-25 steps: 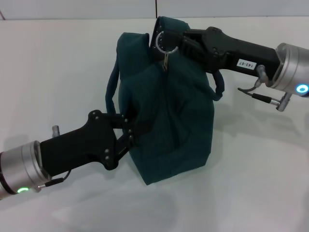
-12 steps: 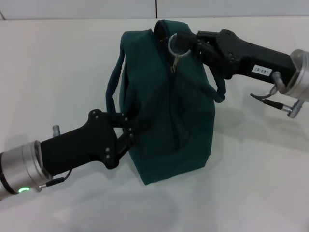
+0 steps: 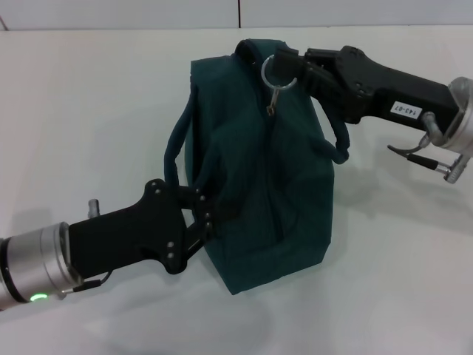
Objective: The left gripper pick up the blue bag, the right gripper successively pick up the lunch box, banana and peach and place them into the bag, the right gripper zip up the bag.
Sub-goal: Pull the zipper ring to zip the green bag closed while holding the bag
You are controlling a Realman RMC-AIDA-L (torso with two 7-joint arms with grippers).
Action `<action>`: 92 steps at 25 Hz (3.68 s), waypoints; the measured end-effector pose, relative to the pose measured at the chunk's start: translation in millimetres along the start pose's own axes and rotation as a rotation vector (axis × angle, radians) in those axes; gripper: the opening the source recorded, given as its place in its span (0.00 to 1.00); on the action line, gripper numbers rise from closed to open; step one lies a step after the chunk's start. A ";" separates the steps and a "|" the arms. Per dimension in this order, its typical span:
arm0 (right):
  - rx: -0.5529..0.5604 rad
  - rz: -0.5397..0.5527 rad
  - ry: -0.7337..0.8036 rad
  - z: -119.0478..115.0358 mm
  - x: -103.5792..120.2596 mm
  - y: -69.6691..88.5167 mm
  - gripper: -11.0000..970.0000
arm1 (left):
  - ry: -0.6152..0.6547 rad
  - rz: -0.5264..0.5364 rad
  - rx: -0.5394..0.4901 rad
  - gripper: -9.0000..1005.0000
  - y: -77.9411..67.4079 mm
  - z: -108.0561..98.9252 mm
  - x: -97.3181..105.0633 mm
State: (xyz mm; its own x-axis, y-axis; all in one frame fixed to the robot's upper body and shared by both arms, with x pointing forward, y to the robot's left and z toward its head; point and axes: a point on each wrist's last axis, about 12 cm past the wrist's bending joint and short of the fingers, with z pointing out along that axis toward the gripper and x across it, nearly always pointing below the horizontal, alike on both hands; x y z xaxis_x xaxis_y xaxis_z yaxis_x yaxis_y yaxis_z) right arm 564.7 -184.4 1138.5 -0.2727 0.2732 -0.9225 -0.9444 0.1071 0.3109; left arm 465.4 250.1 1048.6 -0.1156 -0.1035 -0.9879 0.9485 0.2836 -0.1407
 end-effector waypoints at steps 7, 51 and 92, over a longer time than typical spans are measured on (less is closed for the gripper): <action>0.009 0.000 -0.004 -3.9 2.3 1.2 0.02 | 0.012 0.028 0.014 0.06 -1.0 -0.9 -0.4; 0.091 -0.055 0.000 -7.3 -1.7 -8.5 0.02 | 0.025 0.060 0.058 0.06 -3.2 -9.4 -4.2; 0.138 -0.022 0.010 -6.9 1.2 -13.6 0.02 | 0.071 0.098 0.070 0.06 1.0 -6.5 -2.4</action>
State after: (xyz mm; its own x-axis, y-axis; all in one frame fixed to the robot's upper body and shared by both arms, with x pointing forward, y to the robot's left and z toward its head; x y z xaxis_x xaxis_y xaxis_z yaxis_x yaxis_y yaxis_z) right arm 576.0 -192.1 1131.6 -0.2546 0.2595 -0.9316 -0.9160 0.2440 0.3183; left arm 464.7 256.8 1050.4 -0.0392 -0.0102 -0.9992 0.9743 0.2216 -0.0405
